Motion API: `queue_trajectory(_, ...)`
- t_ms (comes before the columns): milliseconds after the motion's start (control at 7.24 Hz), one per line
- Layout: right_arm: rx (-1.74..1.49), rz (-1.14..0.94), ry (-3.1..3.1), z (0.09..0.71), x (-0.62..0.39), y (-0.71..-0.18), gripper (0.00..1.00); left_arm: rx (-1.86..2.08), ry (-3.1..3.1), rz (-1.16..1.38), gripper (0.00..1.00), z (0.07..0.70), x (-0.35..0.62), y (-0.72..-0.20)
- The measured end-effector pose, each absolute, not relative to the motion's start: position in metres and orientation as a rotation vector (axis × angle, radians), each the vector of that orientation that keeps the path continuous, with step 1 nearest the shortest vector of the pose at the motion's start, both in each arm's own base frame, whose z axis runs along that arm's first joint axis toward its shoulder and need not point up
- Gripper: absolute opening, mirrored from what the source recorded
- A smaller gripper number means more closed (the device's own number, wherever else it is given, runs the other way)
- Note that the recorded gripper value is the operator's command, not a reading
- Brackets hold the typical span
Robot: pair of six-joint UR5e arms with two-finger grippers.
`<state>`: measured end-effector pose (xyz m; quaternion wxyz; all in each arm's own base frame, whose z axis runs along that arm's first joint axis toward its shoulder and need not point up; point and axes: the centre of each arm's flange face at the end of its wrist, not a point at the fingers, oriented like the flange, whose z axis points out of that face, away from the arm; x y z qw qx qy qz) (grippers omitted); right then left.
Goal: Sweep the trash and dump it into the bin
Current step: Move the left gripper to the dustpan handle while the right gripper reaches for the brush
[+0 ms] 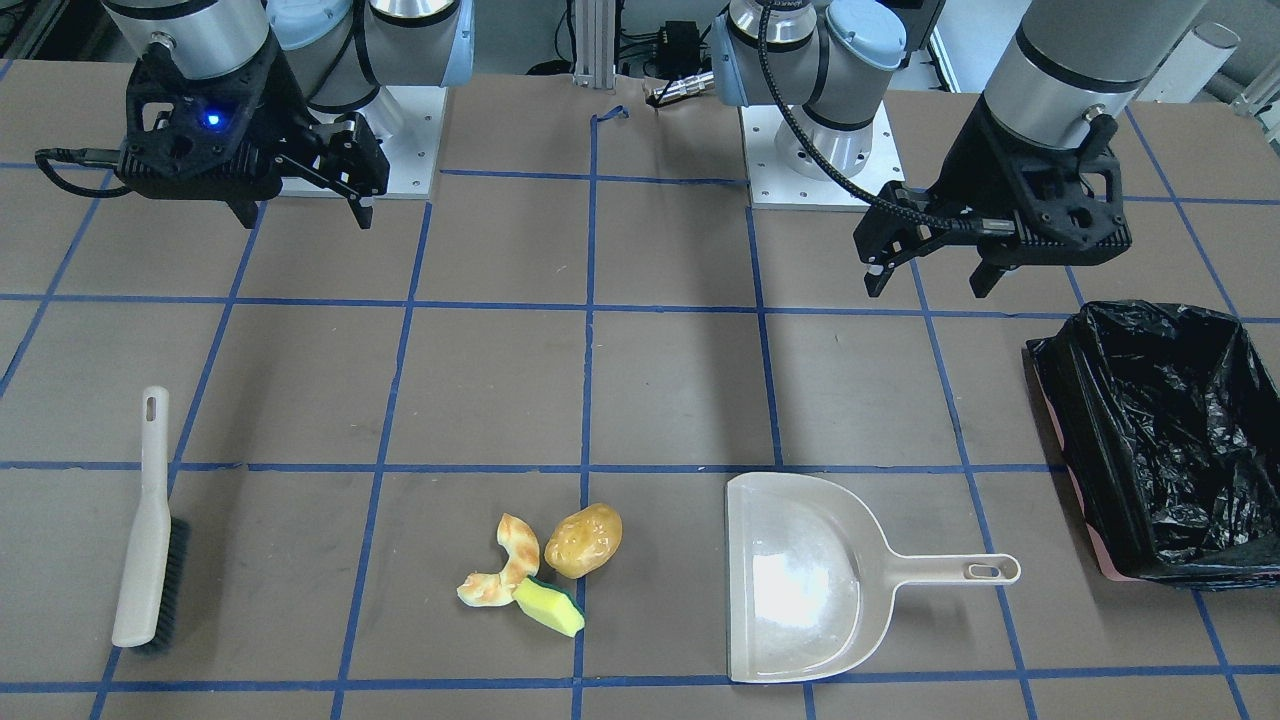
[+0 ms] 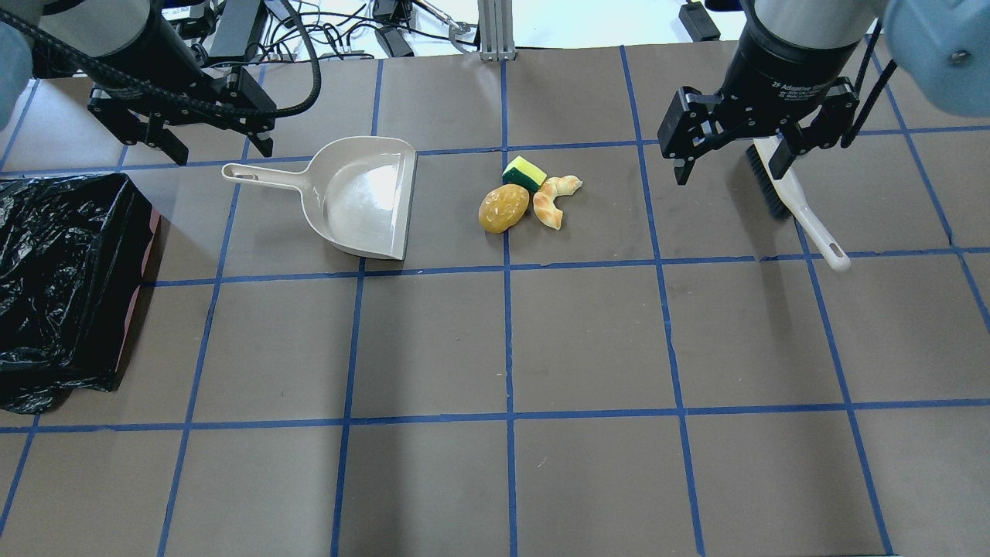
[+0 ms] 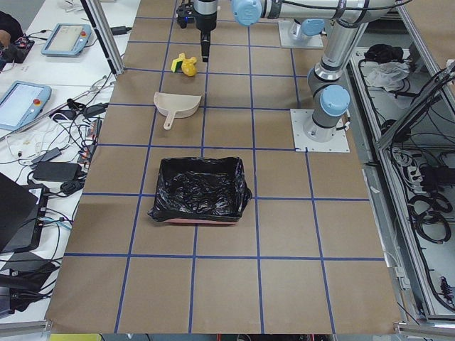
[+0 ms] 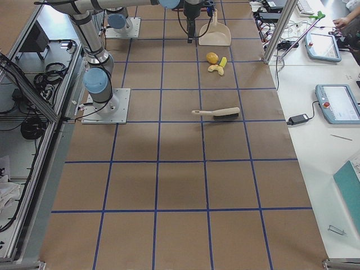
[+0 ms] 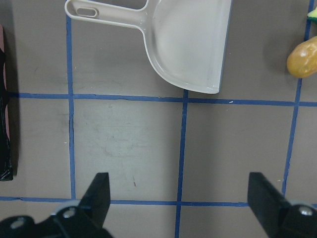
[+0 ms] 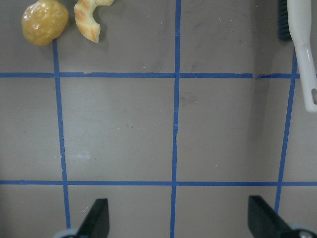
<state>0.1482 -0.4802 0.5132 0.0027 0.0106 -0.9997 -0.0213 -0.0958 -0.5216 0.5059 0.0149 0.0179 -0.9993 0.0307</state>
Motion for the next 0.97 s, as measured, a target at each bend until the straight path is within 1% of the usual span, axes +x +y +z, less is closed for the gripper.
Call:
queue_trajectory(690, 0.029, -0.066, -3.059, 0.514, 0.14, -0.479, 1.0, -0.019, -3.151, 0.082, 1.0, 0.499, -0.116, -0.52)
queue_trajectory(967, 0.025, 0.014, -3.07, 0.513, 0.139, -0.487, 1.0, -0.061, -3.15, 0.057, 1.0, 0.491, -0.111, -0.52)
